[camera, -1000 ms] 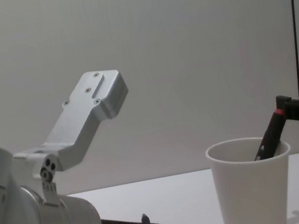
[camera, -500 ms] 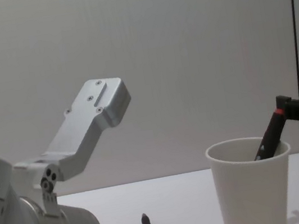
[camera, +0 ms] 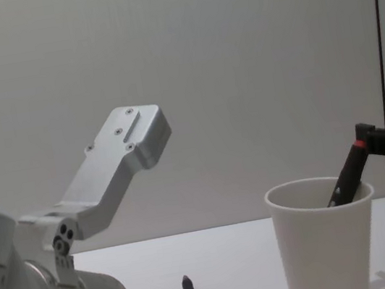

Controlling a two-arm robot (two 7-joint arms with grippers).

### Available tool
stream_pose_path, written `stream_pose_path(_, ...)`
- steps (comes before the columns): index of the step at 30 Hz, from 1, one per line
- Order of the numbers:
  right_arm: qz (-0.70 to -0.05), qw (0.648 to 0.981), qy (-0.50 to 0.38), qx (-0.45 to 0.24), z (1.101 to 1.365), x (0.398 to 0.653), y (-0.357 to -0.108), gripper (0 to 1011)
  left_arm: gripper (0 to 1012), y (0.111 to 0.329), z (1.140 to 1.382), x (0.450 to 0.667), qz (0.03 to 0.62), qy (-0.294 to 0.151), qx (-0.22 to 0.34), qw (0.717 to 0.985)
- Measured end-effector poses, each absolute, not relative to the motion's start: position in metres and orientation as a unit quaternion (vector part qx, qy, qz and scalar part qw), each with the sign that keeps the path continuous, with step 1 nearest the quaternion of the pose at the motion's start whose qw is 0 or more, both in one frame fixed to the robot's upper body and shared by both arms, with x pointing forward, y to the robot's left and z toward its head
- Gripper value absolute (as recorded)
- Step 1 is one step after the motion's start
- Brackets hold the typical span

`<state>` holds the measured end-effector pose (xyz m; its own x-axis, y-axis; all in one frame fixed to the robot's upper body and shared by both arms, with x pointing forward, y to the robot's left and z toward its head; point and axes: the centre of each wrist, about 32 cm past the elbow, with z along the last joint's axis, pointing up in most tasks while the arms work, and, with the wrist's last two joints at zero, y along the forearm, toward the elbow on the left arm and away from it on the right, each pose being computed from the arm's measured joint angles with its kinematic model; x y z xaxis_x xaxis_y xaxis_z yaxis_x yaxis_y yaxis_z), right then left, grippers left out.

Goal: Place the pen into the pen holder.

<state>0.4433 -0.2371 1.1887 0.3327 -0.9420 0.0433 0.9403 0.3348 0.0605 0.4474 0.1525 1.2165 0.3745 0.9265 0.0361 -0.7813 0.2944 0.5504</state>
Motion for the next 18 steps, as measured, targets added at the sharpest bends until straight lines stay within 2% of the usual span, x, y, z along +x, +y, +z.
stream_pose_path(2, -0.577, 0.816, -0.035, 0.012, 1.1887, 0.4433, -0.2371, 1001, 1001, 0.1525, 1.2163, 0.4473, 0.54, 0.146, 0.248, 0.791)
stream_pose_path(8, -0.577, 0.816, -0.035, 0.012, 1.1887, 0.4433, -0.2371, 1001, 880, 0.1524, 1.216, 0.4471, 0.539, 0.146, 0.248, 0.792)
stream_pose_path(18, -0.577, 0.816, -0.035, 0.012, 1.1888, 0.4433, -0.2371, 1001, 591, 0.1523, 1.2157, 0.4468, 0.538, 0.145, 0.248, 0.792)
